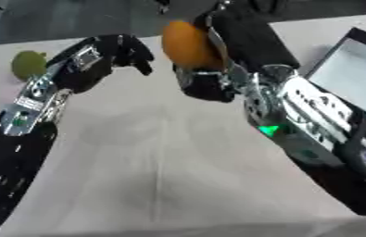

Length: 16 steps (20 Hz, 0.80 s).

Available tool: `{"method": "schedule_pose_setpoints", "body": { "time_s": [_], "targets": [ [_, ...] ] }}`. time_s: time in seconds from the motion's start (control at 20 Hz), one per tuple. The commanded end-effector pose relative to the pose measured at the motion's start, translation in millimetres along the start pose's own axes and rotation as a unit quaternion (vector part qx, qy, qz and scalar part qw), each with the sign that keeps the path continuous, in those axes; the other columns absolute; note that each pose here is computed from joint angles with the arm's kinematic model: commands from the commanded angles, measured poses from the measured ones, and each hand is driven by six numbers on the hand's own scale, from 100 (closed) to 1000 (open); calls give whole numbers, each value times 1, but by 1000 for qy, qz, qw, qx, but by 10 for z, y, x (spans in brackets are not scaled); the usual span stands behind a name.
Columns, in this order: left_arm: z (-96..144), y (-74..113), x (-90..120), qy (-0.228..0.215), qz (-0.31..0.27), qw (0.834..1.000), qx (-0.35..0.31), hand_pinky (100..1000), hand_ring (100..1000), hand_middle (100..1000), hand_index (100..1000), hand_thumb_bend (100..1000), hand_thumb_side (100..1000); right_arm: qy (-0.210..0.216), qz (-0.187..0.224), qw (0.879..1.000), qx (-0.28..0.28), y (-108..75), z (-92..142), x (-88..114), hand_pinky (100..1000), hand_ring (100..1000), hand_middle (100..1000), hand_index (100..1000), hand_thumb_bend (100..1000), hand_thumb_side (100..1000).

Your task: Pick up the objects with one hand, pass them to the other hand, and then place them into the box on the other side of the table.

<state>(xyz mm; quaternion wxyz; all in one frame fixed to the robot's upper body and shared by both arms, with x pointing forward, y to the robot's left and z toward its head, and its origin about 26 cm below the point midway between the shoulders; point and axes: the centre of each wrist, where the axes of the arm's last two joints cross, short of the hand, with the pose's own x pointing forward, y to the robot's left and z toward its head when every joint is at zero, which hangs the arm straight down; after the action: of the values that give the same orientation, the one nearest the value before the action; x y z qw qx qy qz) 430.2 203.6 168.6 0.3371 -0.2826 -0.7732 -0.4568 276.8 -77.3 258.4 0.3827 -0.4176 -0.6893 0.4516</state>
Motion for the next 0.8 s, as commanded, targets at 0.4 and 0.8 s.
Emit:
{"method": "schedule_pose_setpoints", "body": {
  "time_s": [0.4,0.8],
  "targets": [
    [1210,525,115,72,-134,988,28,685,637,657,749,100,831,146,56,988,-17,-154,-133,-596,498,278,157,300,100,254],
    [2112,552,399,107,-175,973,107,679,619,636,735,100,702,405,161,898,-65,-102,-358,-2212,551,354,228,391,100,169]
  ]
}}
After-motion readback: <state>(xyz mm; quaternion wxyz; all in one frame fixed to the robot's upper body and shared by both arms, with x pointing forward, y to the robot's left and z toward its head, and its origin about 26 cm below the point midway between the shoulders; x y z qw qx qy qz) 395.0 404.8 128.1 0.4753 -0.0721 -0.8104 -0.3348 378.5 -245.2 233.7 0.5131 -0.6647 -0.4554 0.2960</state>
